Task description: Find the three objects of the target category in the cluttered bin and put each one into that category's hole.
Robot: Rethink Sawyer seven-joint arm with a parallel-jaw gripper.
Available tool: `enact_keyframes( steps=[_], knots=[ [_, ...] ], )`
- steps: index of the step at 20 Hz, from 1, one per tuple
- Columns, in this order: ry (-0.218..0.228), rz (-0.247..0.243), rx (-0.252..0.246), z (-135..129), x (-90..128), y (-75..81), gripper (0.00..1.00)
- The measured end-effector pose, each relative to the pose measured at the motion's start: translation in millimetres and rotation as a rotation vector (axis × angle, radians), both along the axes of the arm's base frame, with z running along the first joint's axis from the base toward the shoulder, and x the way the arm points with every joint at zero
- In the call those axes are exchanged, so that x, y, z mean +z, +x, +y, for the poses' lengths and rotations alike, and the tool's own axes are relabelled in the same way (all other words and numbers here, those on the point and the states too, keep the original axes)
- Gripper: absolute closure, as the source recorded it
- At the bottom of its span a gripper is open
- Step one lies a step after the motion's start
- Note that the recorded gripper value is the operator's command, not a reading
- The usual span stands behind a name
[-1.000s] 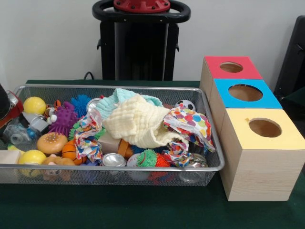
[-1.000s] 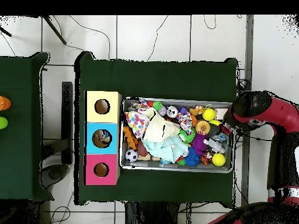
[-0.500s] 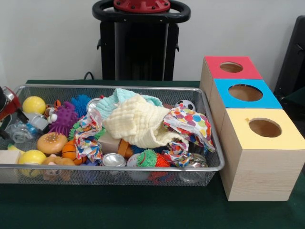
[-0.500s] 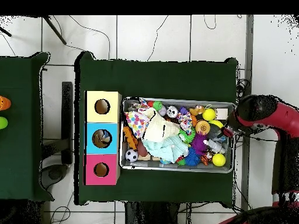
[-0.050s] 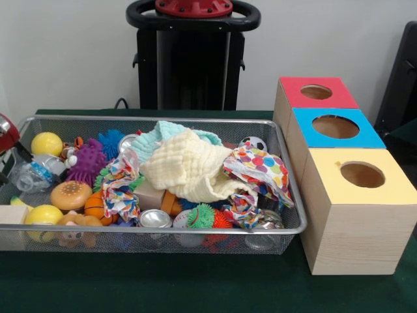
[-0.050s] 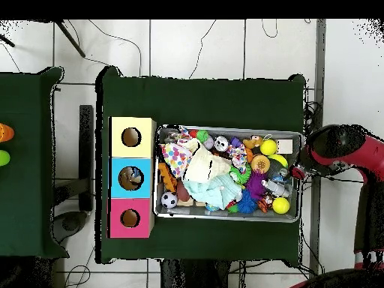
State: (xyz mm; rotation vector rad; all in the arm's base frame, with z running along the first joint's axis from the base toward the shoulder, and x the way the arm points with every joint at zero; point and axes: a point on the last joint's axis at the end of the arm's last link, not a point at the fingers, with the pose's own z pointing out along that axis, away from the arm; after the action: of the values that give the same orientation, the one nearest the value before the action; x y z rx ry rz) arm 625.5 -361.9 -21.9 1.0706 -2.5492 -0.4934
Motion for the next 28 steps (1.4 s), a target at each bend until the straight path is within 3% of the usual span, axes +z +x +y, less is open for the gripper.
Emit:
enact_keyframes(
  steps=[15,23,28],
  knots=[
    [0.006,-0.006,0.018,2.8,-1.8,4.0,0.0],
    [0.0,-0.035,0.051,25.0,-8.8,17.4,0.0],
    [0.04,-0.037,0.065,54.7,-25.6,24.1,0.0]
  ],
)
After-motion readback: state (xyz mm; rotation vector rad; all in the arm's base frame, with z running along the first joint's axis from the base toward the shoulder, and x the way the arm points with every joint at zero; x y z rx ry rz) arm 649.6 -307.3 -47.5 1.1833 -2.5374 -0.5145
